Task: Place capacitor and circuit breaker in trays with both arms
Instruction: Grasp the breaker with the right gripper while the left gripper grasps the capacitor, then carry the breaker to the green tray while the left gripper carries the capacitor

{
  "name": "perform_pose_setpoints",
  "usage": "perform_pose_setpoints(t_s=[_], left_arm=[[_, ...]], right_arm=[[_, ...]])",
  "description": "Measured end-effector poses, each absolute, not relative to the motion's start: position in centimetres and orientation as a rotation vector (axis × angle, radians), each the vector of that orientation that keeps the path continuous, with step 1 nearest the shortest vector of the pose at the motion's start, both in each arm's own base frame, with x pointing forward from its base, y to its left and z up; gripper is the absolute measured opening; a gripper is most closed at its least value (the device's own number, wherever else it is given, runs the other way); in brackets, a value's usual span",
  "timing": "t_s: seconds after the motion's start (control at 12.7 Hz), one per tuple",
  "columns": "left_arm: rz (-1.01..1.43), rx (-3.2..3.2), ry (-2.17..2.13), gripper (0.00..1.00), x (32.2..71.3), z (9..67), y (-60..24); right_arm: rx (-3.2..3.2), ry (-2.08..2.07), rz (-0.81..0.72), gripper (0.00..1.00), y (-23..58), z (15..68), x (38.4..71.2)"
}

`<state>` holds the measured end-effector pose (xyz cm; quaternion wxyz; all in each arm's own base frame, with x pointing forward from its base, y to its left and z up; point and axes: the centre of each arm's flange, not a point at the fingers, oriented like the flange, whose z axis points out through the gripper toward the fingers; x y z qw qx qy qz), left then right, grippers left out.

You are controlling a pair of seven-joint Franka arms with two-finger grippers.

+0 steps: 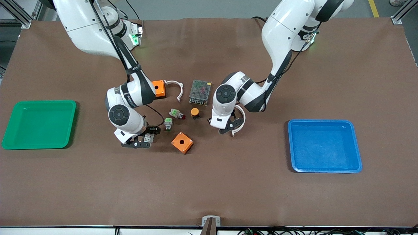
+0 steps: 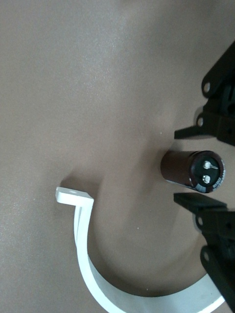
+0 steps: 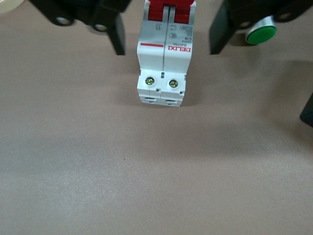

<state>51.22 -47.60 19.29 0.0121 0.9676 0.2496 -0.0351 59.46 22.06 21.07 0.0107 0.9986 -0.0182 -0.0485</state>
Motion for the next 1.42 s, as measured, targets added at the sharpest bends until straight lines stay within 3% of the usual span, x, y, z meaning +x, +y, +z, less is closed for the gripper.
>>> perform_pose_setpoints(t_s=[0.08,0.16,0.24,0.32,0.63,0.87,1.11,1.42], left_arm=[[-0.108,3.016,0.777,0.34,51.2,19.3,-47.6],[-0.104,3.014,0.776,0.35,51.3,19.4,-47.7],[-0.099,3.01,0.776,0.34,51.4,19.6,-47.7],[-0.091,3.008,0.773,0.34,51.7,19.8,-47.6],[-0.058,3.029,0.699,0.34,56.3,24.8,-42.7],[-0.012,3.032,0.641,0.34,60.2,31.6,-36.4],[-0.075,3.092,0.565,0.34,62.4,33.9,-29.1],[-0.163,3.2,0.433,0.34,64.2,30.9,-16.0]], right_arm=[[3.116,-0.057,-0.151,0.59,22.1,21.1,59.5],[3.116,-0.06,-0.151,0.51,22.1,21.1,59.5],[3.116,-0.061,-0.15,0.49,22.0,21.1,59.5],[3.116,-0.065,-0.147,0.39,22.0,21.2,59.6],[3.103,-0.12,-0.182,0.4,20.0,23.2,60.9],[3.057,-0.231,-0.345,0.4,15.0,30.3,62.6],[3.053,-0.265,-0.464,0.4,4.8,36.0,63.1],[3.036,-0.238,-0.506,0.4,-11.7,36.2,61.8]])
